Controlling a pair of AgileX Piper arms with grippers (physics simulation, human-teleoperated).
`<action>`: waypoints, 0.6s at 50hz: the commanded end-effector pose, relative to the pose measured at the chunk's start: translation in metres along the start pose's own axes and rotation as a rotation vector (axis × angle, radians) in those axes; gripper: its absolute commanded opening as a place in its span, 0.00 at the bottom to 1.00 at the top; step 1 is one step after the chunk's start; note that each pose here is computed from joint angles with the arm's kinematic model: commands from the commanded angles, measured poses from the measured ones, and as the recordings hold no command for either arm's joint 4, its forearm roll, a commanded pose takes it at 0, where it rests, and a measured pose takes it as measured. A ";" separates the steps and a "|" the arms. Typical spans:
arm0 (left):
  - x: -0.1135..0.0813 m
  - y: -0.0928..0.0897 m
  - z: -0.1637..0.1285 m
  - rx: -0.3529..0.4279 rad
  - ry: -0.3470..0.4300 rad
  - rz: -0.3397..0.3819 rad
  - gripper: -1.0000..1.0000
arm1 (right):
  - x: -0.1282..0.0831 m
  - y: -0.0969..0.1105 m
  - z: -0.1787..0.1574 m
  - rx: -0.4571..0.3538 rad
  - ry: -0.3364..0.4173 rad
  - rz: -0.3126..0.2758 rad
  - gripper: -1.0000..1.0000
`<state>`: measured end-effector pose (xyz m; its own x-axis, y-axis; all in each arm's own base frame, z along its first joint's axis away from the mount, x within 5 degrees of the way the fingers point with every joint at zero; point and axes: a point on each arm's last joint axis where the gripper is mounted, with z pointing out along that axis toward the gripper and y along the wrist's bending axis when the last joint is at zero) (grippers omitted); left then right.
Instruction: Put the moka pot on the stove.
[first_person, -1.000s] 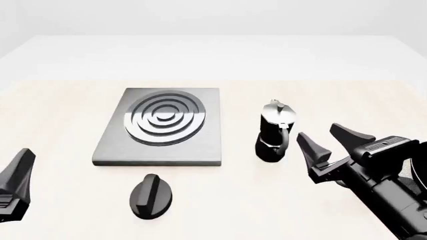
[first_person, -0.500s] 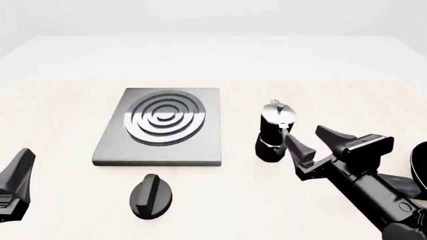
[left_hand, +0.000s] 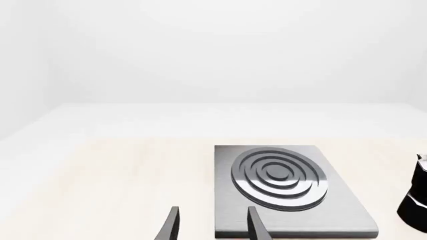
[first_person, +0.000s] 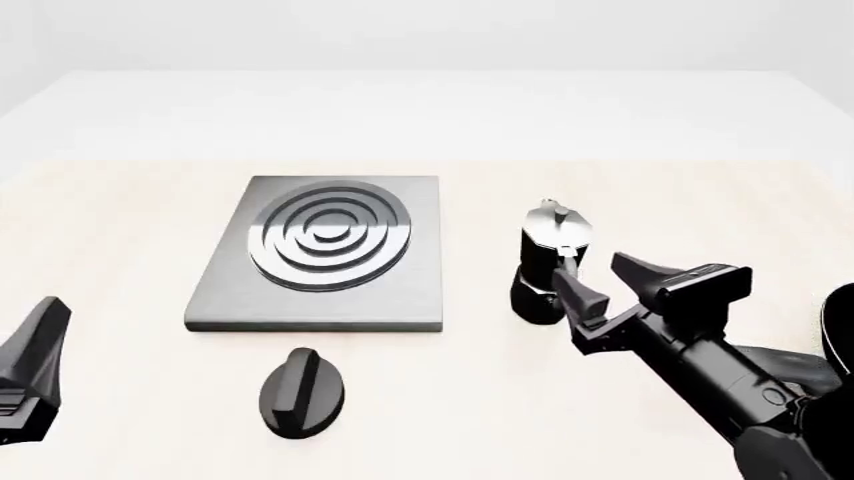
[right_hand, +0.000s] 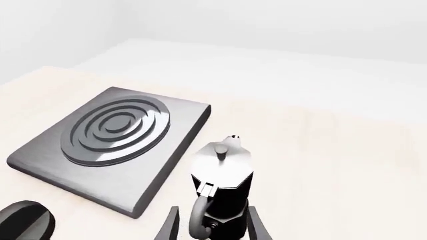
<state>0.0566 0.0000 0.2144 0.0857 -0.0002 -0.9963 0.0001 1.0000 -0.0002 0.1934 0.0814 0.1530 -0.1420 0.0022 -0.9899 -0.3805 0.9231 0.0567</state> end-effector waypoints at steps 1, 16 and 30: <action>0.000 0.000 0.000 0.000 0.000 0.000 1.00 | 0.008 0.001 0.011 -0.005 0.035 0.011 1.00; 0.000 0.000 0.000 0.000 0.000 0.000 1.00 | 0.015 0.003 0.022 -0.012 0.064 0.019 1.00; 0.000 0.000 0.000 0.000 0.000 0.000 1.00 | 0.022 0.004 0.027 -0.015 0.090 0.028 1.00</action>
<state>0.0566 0.0000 0.2144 0.0857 -0.0002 -0.9963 0.0000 1.0000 -0.0002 0.2103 0.0931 0.1334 -0.2148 -0.0044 -0.9767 -0.3883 0.9179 0.0812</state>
